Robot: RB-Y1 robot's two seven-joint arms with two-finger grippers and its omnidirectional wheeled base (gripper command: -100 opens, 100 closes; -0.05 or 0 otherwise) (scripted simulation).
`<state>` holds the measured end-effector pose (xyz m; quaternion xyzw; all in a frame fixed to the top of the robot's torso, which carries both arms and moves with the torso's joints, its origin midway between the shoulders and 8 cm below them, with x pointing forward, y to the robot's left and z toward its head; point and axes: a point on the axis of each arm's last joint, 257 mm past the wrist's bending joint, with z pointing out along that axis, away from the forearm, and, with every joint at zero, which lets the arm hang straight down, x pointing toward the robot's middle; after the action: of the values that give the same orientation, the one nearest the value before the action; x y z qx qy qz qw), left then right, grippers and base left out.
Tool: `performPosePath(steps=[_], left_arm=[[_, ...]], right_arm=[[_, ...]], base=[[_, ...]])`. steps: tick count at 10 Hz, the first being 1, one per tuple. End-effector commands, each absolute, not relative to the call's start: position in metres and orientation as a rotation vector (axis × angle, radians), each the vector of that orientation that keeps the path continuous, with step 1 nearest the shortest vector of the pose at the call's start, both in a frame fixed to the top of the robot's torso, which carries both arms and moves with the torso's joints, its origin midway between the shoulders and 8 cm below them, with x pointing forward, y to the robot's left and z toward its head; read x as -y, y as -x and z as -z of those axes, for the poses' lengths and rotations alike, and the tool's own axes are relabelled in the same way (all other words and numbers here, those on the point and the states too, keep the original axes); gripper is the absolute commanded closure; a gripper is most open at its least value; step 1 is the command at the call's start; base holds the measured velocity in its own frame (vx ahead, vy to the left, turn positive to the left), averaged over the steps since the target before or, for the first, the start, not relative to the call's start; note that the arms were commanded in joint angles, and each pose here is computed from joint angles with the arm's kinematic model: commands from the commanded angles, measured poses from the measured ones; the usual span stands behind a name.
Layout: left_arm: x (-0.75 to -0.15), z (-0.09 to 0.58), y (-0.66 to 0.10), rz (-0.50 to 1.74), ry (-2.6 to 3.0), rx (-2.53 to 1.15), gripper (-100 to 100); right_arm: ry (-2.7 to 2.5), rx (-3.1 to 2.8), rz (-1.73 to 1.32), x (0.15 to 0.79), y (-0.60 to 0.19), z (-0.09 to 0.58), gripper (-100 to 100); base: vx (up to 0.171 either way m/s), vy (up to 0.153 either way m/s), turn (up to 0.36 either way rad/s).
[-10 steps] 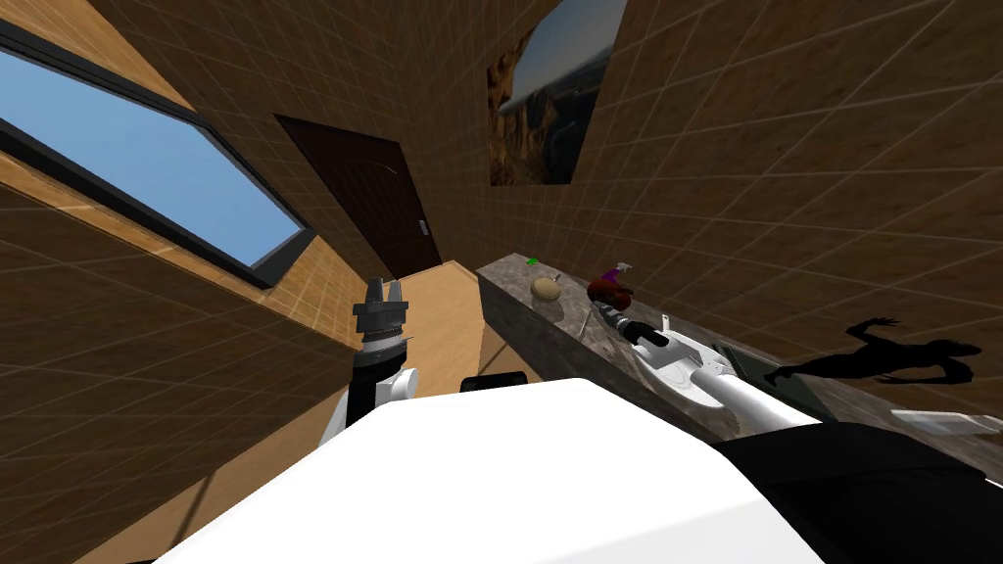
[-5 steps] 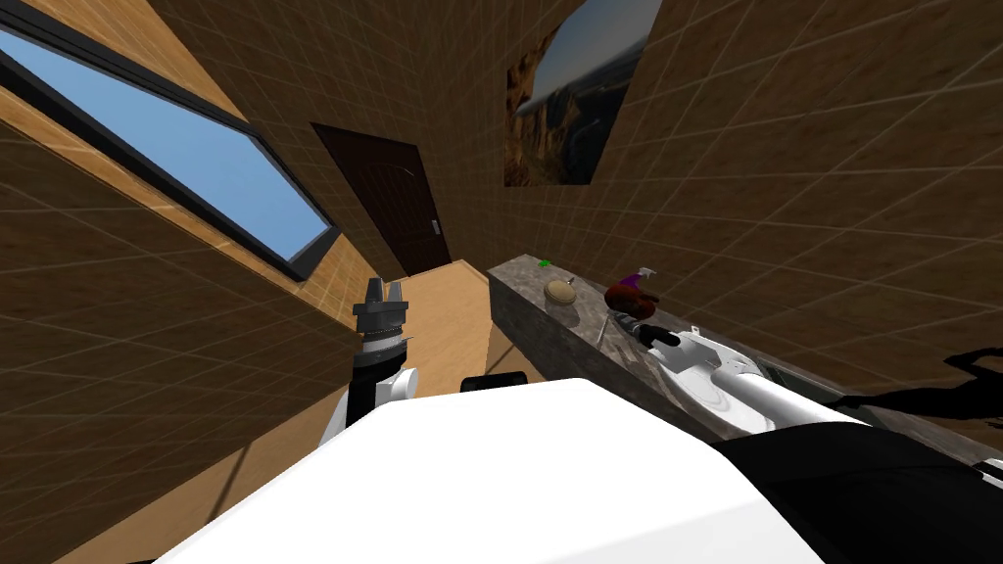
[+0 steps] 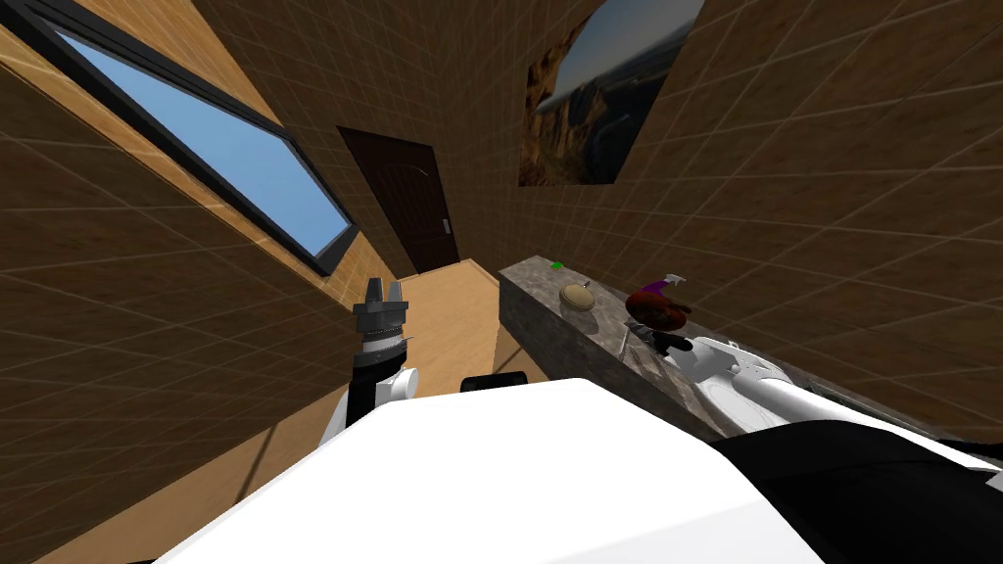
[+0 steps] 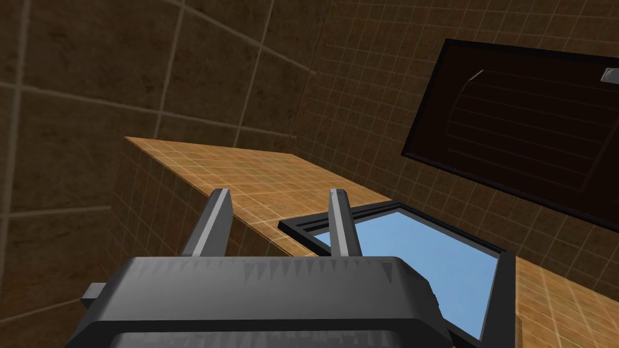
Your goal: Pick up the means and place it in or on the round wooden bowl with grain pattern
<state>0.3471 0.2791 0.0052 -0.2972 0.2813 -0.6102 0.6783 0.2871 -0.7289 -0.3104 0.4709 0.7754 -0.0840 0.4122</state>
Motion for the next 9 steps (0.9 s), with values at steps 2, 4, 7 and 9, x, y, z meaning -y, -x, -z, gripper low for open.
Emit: performPosePath(steps=[2,4,7,9], left_arm=[[-0.279,-0.005,-0.347,1.371,0.668,-0.632,0],[-0.279,-0.005,-0.347,1.371,0.668,-0.632,0],[-0.279,-0.005,-0.347,1.371,0.668,-0.632,0],[-0.279,-0.005,-0.347,1.371,0.668,-0.632,0]], right_arm=[[-1.199,-1.984,0.296,0.742,-0.264,0.317,-100],[-1.213,-2.024,0.382,0.755,-0.238,0.325,-100],[-1.237,-2.094,0.497,0.765,-0.195,0.341,-100],[-1.232,-2.083,0.479,0.764,-0.201,0.338,0]], base=[[0.031,0.07,0.109],[0.031,0.065,0.074],[0.055,0.101,0.129],[0.015,0.025,0.005]])
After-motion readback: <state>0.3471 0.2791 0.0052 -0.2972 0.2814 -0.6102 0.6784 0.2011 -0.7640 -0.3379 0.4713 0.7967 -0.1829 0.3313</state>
